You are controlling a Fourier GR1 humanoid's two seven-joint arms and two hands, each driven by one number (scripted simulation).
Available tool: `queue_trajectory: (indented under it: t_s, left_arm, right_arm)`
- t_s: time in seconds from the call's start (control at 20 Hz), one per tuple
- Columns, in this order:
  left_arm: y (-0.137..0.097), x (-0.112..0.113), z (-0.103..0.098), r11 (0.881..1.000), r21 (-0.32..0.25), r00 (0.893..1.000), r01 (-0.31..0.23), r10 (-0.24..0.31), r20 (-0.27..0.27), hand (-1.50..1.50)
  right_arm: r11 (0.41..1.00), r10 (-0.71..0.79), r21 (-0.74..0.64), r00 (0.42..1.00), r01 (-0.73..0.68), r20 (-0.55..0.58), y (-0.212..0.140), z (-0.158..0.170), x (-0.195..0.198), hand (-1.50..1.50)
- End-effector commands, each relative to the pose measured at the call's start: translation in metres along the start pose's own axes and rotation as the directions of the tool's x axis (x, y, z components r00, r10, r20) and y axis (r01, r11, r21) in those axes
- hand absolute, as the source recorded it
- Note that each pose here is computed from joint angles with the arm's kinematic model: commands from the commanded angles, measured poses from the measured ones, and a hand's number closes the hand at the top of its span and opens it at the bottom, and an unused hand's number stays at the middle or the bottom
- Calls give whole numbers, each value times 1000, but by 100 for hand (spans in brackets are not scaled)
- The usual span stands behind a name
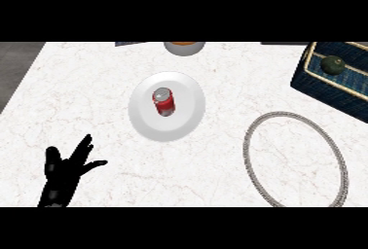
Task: Pick the squash from the placemat and place it in the basket
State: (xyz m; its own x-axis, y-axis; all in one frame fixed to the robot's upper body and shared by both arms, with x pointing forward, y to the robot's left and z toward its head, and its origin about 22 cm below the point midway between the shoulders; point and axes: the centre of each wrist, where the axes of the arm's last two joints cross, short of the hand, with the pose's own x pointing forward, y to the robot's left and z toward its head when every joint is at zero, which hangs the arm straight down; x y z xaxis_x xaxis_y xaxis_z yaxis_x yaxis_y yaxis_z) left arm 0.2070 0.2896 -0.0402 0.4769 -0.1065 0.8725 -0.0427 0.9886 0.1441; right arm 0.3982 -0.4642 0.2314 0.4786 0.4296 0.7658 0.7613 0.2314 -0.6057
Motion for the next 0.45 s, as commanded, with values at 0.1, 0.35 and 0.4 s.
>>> queue_trajectory:
  t_s: [0.1, 0.35, 0.4]
  left_arm:
    - [3, -23, 6, 1000, 2, 998, -3, 3, -57, 0]
    - [-2, -8, 13, 1000, -10, 997, -22, 21, -79, 0]
    - [-5, -13, 3, 1000, 16, 997, -18, 19, -76, 0]
  right_arm:
    - [989, -138, -67, 988, 134, -68, -16, -6, -5, -150]
    - [988, -86, -133, 991, 72, -107, -71, -29, -26, -150]
    - [988, -111, -117, 988, 98, -107, -70, -26, -34, -150]
